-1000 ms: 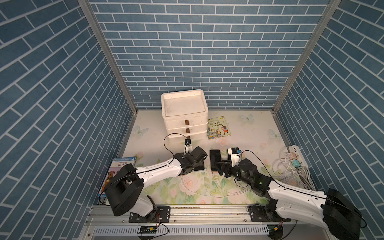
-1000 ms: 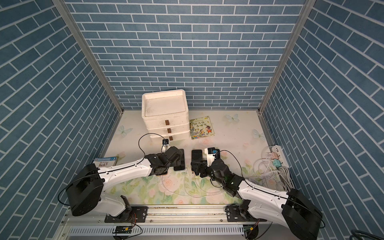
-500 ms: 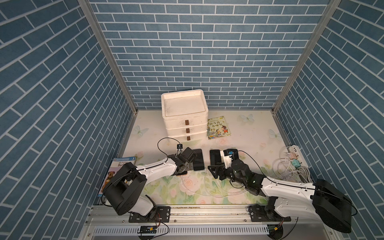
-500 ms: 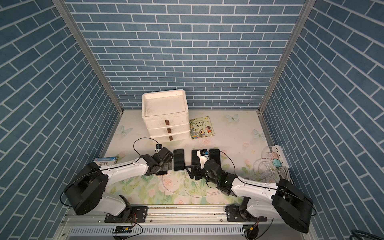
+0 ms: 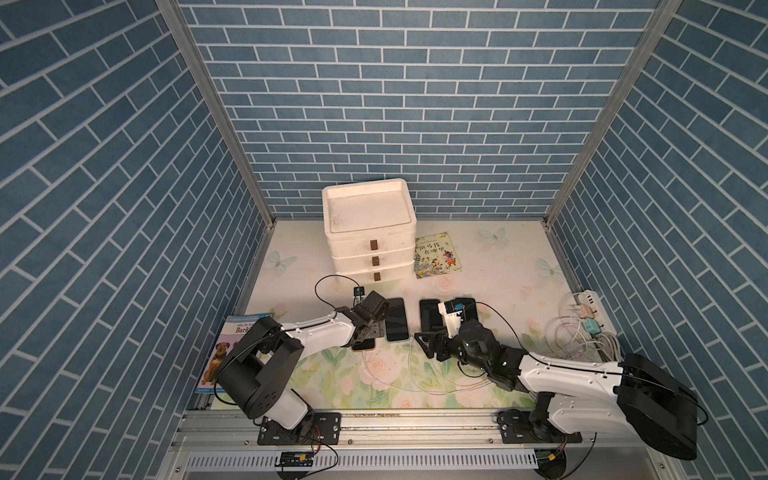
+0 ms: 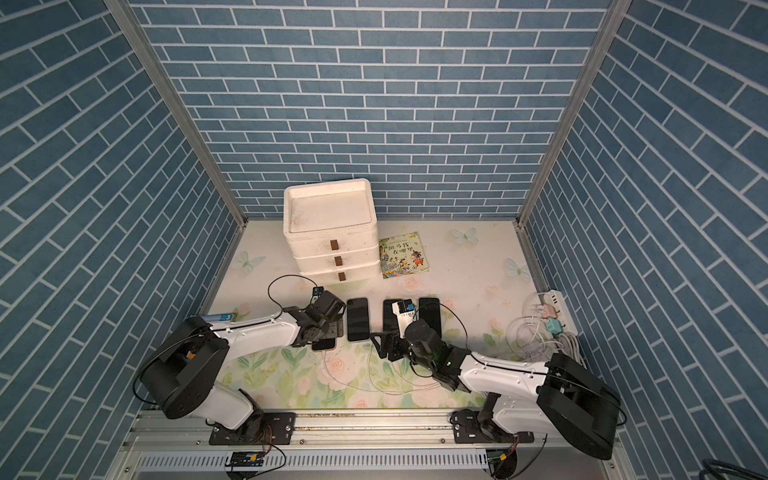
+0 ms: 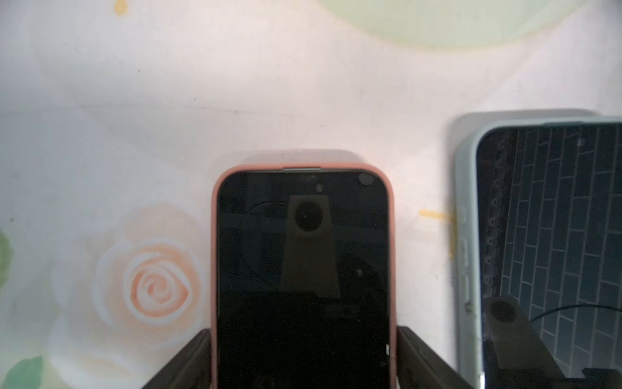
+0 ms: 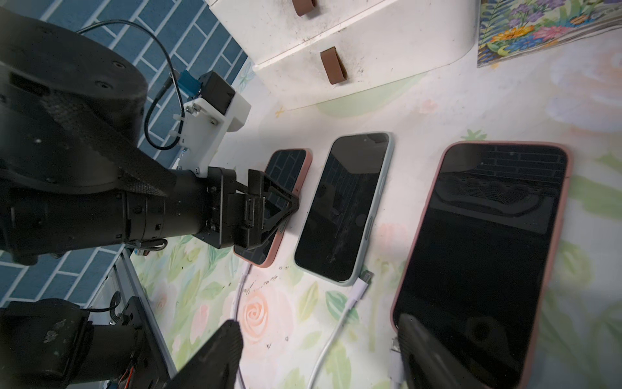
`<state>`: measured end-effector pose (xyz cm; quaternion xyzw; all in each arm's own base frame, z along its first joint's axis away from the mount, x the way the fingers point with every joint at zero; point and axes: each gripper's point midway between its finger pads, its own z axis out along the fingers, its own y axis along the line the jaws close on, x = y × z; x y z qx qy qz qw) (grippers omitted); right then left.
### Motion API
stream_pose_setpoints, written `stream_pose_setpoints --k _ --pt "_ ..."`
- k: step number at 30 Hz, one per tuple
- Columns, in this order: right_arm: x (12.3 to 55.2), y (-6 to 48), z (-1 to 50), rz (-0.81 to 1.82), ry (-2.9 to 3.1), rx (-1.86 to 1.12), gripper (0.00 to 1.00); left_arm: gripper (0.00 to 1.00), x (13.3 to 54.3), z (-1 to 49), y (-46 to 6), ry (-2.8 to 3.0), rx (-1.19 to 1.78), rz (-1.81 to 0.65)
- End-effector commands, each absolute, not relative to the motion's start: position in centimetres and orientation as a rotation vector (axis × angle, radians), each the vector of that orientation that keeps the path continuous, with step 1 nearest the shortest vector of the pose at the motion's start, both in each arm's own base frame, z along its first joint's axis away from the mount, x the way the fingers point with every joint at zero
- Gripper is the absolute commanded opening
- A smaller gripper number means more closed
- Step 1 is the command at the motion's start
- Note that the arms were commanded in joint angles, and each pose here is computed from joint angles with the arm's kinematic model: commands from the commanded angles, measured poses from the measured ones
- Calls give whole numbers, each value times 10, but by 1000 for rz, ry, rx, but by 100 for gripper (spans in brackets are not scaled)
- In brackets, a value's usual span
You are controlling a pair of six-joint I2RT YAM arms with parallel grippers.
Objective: Unplug the charging cable from the phone
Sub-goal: Pick up the phone at the center of the board.
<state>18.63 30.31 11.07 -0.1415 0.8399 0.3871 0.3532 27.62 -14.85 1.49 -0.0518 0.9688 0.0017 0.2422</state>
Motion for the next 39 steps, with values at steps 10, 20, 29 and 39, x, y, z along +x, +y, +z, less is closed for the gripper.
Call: stream_pose_setpoints --k 10,20,29,39 --pt "192 305 136 1004 2091 -364 78 83 235 -23 -125 2809 -134 89" --pt "192 307 131 992 2106 -376 78 42 241 -21 -131 2771 -153 34" --pt "166 348 106 889 2140 -546 74 0 257 0 -133 2688 -183 23" --pt "144 388 94 715 2031 -650 78 0 271 47 -132 2527 -253 -67"
